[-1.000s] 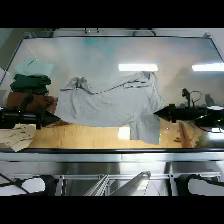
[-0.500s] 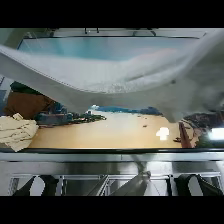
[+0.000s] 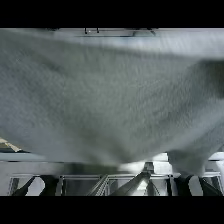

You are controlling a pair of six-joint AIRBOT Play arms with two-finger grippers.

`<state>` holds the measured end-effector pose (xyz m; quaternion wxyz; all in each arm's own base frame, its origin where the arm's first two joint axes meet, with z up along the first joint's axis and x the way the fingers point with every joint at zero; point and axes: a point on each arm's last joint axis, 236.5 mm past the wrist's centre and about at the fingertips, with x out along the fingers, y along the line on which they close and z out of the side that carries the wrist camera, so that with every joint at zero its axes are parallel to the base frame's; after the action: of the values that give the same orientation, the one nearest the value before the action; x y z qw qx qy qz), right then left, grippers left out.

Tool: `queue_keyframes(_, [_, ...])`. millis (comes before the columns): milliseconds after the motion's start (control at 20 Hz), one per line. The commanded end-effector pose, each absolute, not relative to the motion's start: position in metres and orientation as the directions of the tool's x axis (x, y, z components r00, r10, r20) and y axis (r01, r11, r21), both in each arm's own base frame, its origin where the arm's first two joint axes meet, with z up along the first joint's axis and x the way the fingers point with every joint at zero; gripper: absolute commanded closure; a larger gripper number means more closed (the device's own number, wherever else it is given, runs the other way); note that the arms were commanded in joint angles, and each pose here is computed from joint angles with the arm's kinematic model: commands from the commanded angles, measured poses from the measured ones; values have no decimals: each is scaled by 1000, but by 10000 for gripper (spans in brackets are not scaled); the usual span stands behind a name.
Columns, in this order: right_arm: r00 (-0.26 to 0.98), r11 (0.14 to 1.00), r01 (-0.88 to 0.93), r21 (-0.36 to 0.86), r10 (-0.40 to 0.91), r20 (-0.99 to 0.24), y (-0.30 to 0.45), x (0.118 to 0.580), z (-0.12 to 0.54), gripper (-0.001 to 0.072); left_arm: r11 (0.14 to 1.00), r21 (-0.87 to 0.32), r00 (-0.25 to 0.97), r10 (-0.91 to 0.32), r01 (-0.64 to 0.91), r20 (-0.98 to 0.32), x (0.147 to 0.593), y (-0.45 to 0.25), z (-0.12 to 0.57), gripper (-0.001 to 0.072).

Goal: Fold the shirts.

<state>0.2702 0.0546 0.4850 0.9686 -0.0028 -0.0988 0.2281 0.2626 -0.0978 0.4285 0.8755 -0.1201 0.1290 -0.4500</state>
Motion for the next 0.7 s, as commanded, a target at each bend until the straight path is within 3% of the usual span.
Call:
queue_keyframes(0, [846,830,-526,183,533,14,33,330,401,695,533,-540,435,-845,651,-311,322,-95,326,684])
queue_keyframes(200, [782,763,-443,470,585,-213,25,410,232,694,530,-677,301,-848,512,-437,405,-108,183,683])
queue_keyframes(350, [721,752,-344,562,596,-355,37,461,104,694,470,-785,170,-882,404,-440,447,-114,87,684])
queue_keyframes(500, [715,706,-268,655,602,-357,49,506,23,695,439,-850,118,-898,291,-423,491,-107,14,688])
queue_keyframes(650, [752,638,-229,735,595,-282,41,545,-4,695,455,-847,152,-890,276,-429,530,-94,-7,689])
